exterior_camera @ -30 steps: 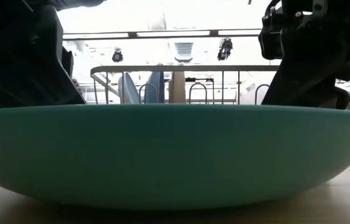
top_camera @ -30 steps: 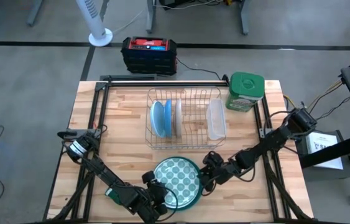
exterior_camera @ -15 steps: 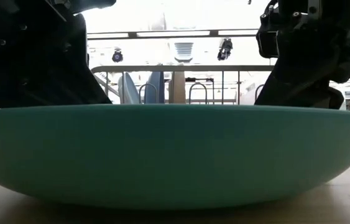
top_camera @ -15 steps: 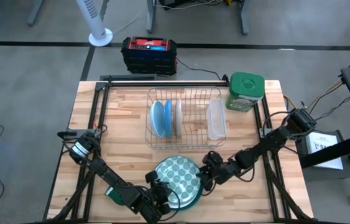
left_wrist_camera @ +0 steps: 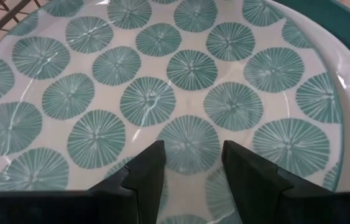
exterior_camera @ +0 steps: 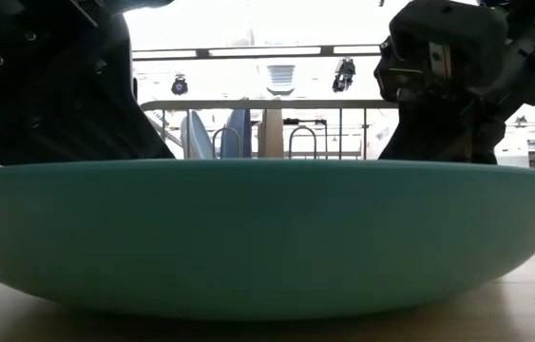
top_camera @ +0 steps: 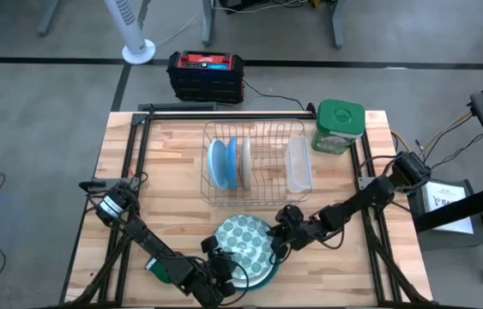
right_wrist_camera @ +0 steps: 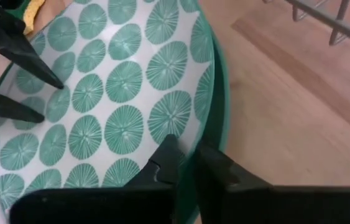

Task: Sort dishes
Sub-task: Put the green patterned plate in the dish rack

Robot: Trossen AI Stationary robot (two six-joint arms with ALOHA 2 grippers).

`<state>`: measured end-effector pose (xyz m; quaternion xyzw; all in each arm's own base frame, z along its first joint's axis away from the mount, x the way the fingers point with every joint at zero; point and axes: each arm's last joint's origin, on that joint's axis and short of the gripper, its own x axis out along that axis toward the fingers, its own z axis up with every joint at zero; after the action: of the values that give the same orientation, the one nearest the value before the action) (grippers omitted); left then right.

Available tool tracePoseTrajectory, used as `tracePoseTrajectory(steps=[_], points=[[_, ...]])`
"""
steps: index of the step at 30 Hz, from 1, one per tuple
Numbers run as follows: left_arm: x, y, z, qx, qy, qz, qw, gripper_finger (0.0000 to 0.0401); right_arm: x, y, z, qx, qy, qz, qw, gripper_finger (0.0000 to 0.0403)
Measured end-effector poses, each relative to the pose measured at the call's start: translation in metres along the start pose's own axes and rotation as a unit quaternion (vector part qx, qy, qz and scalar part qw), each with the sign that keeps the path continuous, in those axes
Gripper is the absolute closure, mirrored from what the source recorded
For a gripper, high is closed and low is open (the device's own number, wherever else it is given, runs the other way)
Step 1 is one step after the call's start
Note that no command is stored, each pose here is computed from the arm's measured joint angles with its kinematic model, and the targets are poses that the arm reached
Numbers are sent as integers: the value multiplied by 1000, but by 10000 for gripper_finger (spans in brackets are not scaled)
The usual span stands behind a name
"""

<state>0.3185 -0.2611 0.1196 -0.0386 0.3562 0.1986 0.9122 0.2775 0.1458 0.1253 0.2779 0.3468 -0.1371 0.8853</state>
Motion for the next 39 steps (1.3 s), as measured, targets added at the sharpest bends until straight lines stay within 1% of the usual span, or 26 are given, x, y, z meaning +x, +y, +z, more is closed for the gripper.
tracePoseTrajectory(steps=[6,11,16,20,25,29,32,36,39], points=[[-2,0,2,2,-4,1,1000,245,-8,1,5,-34,-15,-5,999,399],[-11,1,6,11,1,-1,1000,245,-15,3,10,-65,-35,-5,997,402],[-32,-1,17,31,15,1,999,245,-17,3,12,-99,-45,-8,994,403],[-55,-4,31,33,12,-6,999,245,-17,4,12,-105,-46,-8,993,403],[-74,-11,43,34,7,-13,999,245,-19,9,13,-109,-51,-4,993,402],[-94,-9,49,10,7,9,1000,245,-21,12,11,-116,-59,-4,991,402],[-107,-2,44,-26,15,49,998,245,-24,17,7,-126,-71,-7,990,402],[-121,7,33,-82,-24,96,992,243,-28,21,4,-148,-90,-15,985,402],[-125,10,25,-118,-41,104,987,232,-29,24,6,-165,-97,-16,981,402]])
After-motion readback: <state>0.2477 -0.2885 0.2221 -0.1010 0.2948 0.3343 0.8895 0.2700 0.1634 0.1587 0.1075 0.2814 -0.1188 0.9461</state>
